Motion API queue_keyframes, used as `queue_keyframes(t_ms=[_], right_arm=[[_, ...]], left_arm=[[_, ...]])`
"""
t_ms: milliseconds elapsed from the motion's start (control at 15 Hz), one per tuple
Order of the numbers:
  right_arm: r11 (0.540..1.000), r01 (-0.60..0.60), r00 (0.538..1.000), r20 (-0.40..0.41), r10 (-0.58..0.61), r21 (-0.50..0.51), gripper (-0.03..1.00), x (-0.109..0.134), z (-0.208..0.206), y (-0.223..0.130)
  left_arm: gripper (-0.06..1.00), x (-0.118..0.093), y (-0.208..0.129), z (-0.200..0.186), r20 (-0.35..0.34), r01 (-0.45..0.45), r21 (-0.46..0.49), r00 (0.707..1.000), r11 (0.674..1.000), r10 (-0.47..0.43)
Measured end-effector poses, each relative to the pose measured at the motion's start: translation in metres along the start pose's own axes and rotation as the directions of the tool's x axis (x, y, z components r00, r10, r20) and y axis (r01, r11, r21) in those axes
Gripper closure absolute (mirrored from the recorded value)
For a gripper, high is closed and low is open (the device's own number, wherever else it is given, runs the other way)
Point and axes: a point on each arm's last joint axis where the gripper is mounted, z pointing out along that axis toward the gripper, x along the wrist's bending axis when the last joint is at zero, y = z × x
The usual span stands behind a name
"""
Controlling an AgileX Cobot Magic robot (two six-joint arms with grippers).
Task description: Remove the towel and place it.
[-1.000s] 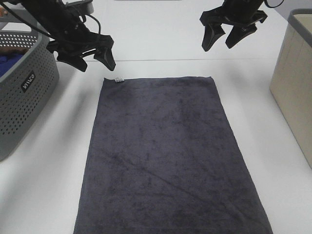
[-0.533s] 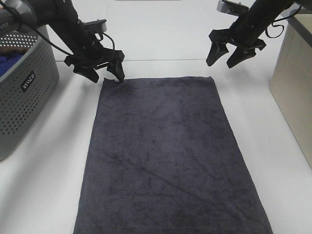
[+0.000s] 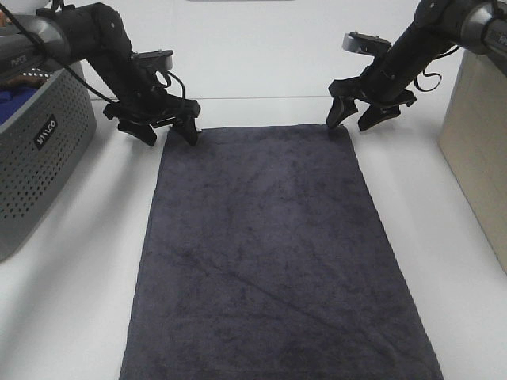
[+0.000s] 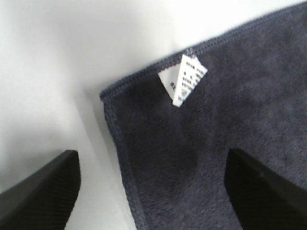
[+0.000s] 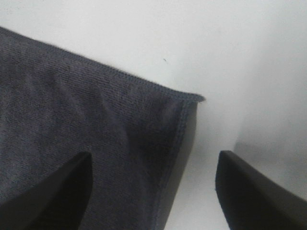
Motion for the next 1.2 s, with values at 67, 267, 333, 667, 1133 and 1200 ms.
queue_keyframes(t_ms=[67, 267, 333, 667, 1133, 1200], right_arm=[[1.000, -0.001, 1.000, 0.001, 0.001, 0.000, 0.26, -0.001, 0.002, 0.000], [1.000, -0.016, 1.000, -0.020, 0.016, 0.012, 0.26, -0.004, 0.015, -0.003], [1.000, -0.016, 0.999, -0.028, 0.017, 0.009, 0.26, -0.003, 0.016, -0.003], [1.000, -0.027, 0.998, -0.062, 0.027, -0.006, 0.26, -0.002, 0.020, -0.002], [0.999, 0.048, 0.996, -0.070, -0.047, 0.018, 0.36, 0.040, 0.036, -0.001], [0.998, 0.055, 0.997, -0.059, -0.053, 0.021, 0.41, 0.040, 0.036, -0.001]], left_arm=[[0.17, 0.000, 0.001, 0.000, -0.002, 0.003, -0.013, 1.000, 1.000, -0.003], [0.17, 0.001, 0.002, 0.001, -0.002, 0.004, -0.025, 1.000, 1.000, -0.004], [0.17, 0.001, 0.002, 0.002, -0.003, 0.004, -0.025, 1.000, 1.000, -0.005], [0.17, -0.002, 0.002, 0.002, 0.022, 0.000, -0.027, 1.000, 1.000, 0.001], [0.21, -0.039, -0.002, 0.018, 0.163, -0.003, -0.025, 0.987, 1.000, 0.007], [0.25, -0.042, -0.002, 0.019, 0.166, -0.008, -0.027, 0.986, 1.000, 0.012]])
